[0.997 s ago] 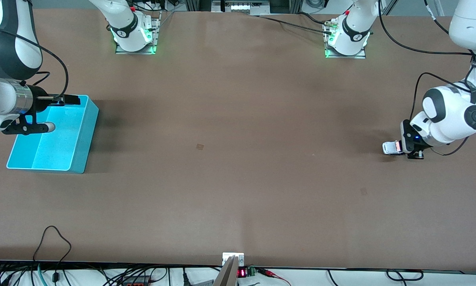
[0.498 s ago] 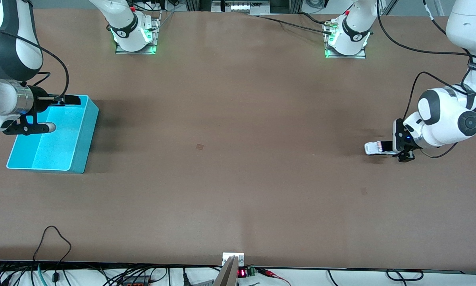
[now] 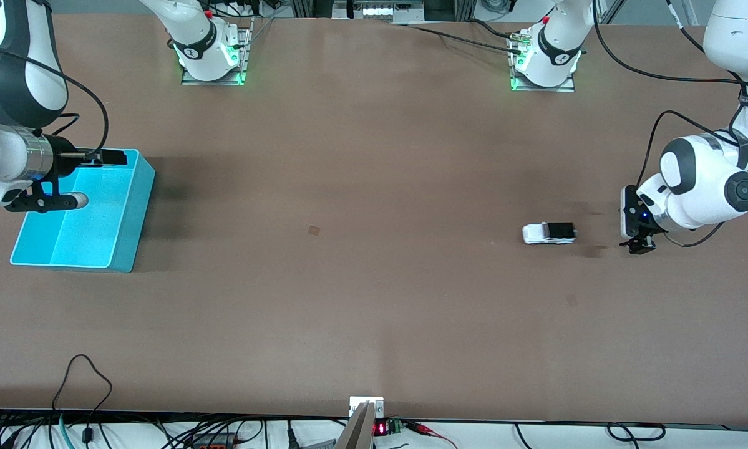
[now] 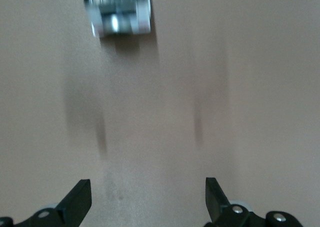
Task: Wind and store white jeep toy
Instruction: 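Open the left gripper and release the jeep to roll away, then raise the left gripper while the right gripper reaches toward the jeep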
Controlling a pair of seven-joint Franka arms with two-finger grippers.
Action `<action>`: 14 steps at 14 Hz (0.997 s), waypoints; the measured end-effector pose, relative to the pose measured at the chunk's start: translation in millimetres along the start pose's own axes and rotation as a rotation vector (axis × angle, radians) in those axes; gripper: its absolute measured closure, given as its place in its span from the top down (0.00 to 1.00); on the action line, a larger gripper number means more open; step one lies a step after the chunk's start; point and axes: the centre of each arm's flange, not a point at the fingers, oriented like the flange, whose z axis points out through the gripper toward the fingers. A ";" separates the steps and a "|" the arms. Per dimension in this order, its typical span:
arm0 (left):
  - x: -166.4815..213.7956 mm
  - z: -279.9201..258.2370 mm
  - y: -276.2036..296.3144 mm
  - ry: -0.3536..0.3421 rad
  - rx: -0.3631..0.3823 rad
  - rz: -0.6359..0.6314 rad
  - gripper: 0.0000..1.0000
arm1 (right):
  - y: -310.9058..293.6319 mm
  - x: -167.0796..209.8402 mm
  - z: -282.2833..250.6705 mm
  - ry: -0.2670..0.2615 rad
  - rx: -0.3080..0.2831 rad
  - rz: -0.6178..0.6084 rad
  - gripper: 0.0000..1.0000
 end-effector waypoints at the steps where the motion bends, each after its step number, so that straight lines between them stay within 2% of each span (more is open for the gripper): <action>1: 3.9 -0.2 -1.3 0.002 0.001 0.007 1.00 | 0.0 0.1 0.1 0.000 0.000 0.000 1.00; 6: 14.8 -4.4 -5.9 0.005 0.012 0.026 1.00 | -0.2 0.4 -0.1 0.002 0.000 0.000 1.00; 14: 67.2 -48.1 -21.7 -0.007 0.085 0.116 1.00 | 3.0 0.7 4.9 -0.022 0.003 0.005 1.00</action>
